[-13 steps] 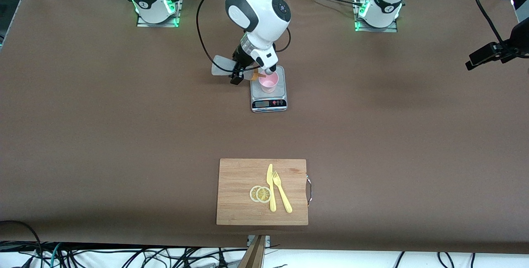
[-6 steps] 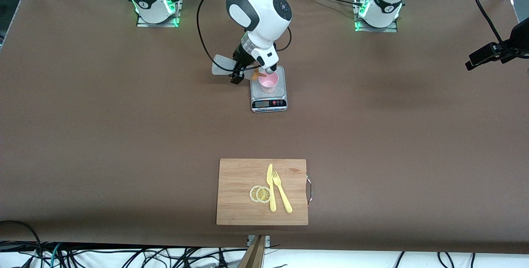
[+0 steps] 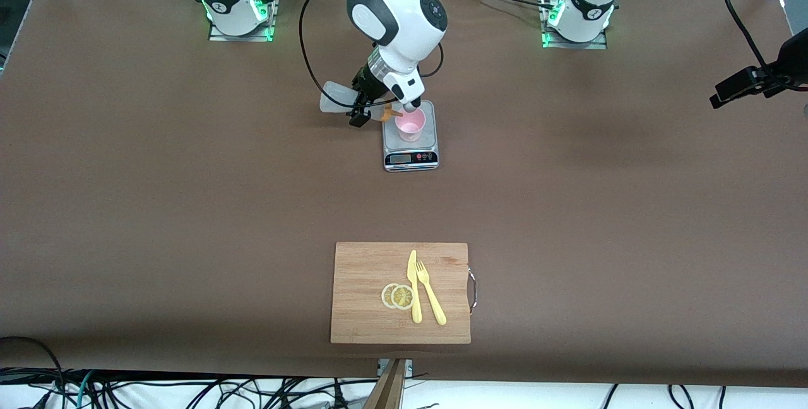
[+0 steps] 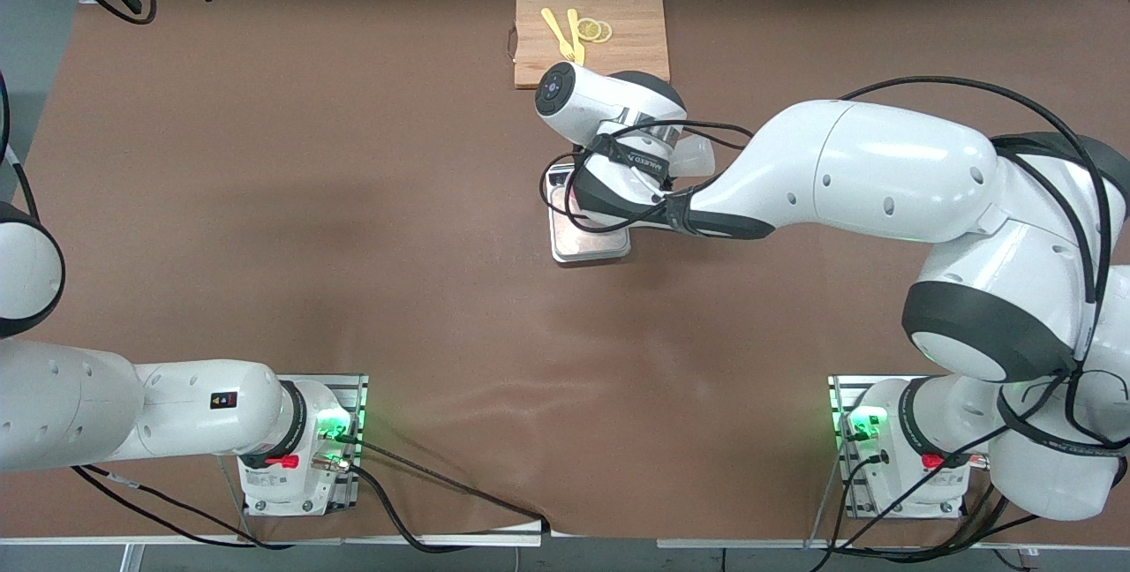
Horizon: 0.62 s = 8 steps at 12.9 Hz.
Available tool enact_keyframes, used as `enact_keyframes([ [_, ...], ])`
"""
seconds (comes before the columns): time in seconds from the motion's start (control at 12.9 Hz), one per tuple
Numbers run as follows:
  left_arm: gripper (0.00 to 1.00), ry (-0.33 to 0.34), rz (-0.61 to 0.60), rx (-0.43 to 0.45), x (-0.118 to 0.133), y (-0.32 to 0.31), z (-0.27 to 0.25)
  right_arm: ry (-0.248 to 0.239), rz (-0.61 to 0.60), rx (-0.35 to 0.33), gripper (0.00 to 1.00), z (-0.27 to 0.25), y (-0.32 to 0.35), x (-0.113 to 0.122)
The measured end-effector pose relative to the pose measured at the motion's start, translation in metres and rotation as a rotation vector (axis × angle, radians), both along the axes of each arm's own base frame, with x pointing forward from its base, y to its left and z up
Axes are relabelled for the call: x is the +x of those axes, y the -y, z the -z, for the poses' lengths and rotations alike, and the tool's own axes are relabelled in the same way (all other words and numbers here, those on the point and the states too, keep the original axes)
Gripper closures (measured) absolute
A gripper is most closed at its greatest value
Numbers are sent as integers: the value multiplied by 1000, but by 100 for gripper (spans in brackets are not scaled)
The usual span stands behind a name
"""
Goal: Add sauce to pink cup with both arms
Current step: 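Tilt the bottle nozzle into the pink cup with the right gripper, then carry the bottle with the right gripper back beside the scale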
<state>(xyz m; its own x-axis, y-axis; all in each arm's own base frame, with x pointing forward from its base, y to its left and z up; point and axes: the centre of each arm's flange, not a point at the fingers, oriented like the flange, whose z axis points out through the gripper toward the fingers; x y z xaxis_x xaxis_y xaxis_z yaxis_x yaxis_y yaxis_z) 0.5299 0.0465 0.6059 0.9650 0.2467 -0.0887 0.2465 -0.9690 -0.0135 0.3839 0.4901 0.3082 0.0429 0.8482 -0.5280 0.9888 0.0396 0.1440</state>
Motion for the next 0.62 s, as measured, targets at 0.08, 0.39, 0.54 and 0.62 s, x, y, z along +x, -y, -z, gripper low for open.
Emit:
enact_keyframes([
  [0.08, 0, 0, 0, 0, 0, 0, 0, 2, -4, 1, 69, -2, -3, -2],
  [0.39, 0, 0, 0, 0, 0, 0, 0, 3, 26, 27, 69, -9, -1, 8],
  [0.54, 0, 0, 0, 0, 0, 0, 0, -26, 76, 89, 69, -9, 6, 21],
  [0.62, 0, 0, 0, 0, 0, 0, 0, -38, 94, 129, 69, -9, 7, 27],
])
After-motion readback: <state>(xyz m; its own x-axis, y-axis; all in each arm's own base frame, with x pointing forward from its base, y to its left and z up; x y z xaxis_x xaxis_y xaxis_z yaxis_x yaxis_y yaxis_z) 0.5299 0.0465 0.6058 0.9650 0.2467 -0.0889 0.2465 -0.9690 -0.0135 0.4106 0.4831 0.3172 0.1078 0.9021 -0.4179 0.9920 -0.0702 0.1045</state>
